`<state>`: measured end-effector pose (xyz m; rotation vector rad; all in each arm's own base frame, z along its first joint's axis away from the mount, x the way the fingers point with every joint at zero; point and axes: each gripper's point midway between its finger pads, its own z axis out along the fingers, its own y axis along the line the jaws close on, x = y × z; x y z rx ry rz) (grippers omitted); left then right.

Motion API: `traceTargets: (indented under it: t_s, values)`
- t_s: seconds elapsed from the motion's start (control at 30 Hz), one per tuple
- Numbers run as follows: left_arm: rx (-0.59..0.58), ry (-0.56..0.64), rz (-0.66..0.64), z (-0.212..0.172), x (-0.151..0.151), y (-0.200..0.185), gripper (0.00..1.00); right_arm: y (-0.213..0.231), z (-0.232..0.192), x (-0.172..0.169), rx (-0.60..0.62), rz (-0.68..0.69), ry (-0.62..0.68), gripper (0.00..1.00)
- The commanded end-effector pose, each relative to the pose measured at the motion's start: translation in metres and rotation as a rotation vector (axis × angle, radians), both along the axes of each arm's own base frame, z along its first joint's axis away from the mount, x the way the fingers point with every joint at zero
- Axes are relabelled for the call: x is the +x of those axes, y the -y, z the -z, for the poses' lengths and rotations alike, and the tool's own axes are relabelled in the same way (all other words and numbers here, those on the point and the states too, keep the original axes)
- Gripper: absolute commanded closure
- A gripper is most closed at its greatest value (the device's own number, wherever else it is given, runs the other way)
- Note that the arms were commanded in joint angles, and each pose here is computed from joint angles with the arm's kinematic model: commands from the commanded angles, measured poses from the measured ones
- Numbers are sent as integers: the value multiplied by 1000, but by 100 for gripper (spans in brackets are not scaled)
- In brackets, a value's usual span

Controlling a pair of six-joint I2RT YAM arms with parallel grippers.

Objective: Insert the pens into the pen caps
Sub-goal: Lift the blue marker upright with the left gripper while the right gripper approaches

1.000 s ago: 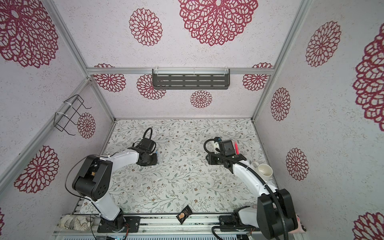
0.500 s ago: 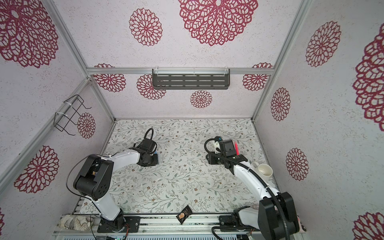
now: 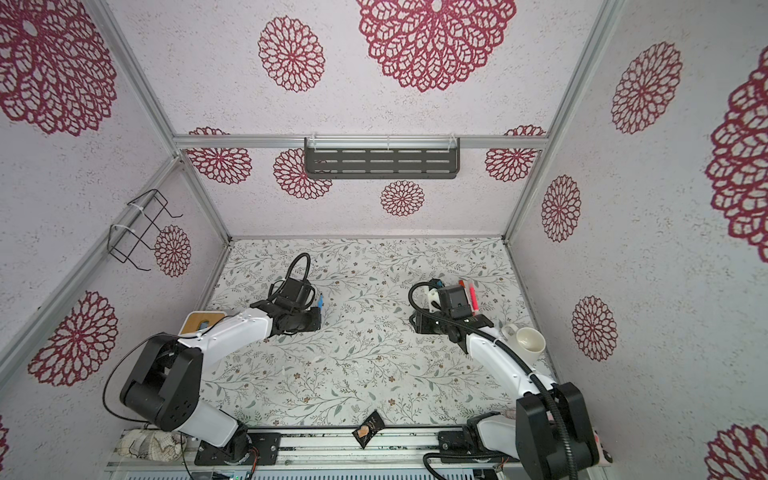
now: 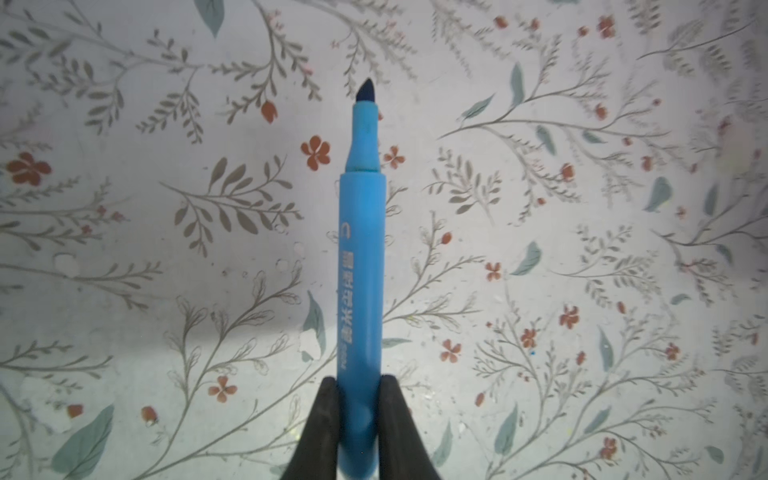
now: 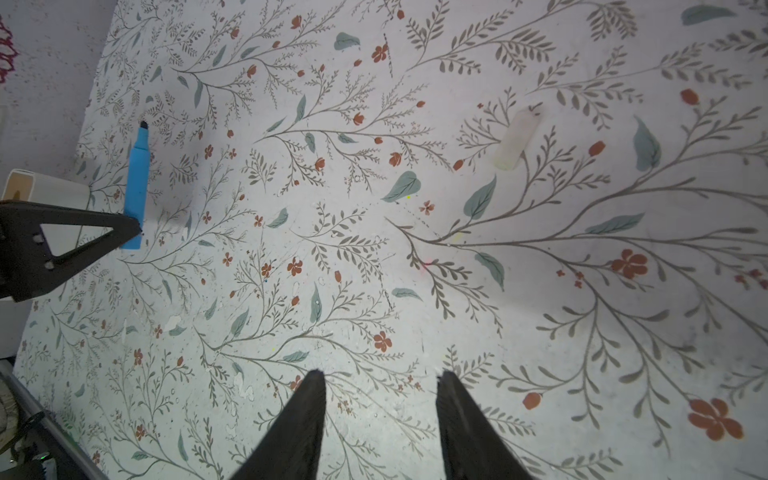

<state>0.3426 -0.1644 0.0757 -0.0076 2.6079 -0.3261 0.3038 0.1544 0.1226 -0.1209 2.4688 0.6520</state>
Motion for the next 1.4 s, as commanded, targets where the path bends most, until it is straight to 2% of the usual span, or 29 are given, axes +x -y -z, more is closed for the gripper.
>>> traceTargets:
  t_s: [0.0,0.37,0.73,0.97,1.07,1.37]
  values:
    - [-36,66,30,-15,1,9,93,-12,-14,3,78,-17,33,53]
    - [-196,255,187,-61,-19,46,90,-35,-19,-7,233,-74,44,52]
    - [-266,304,280,-76,-38,69,88,-71,-46,-11,366,-191,100,50]
    - [-333,349,332,-89,-49,92,88,-104,-69,-14,503,-265,124,47]
    - [-346,354,349,-92,-53,99,88,-117,-71,-16,521,-291,123,42]
    - [-368,373,390,-101,-63,115,88,-140,-80,-17,551,-332,132,41]
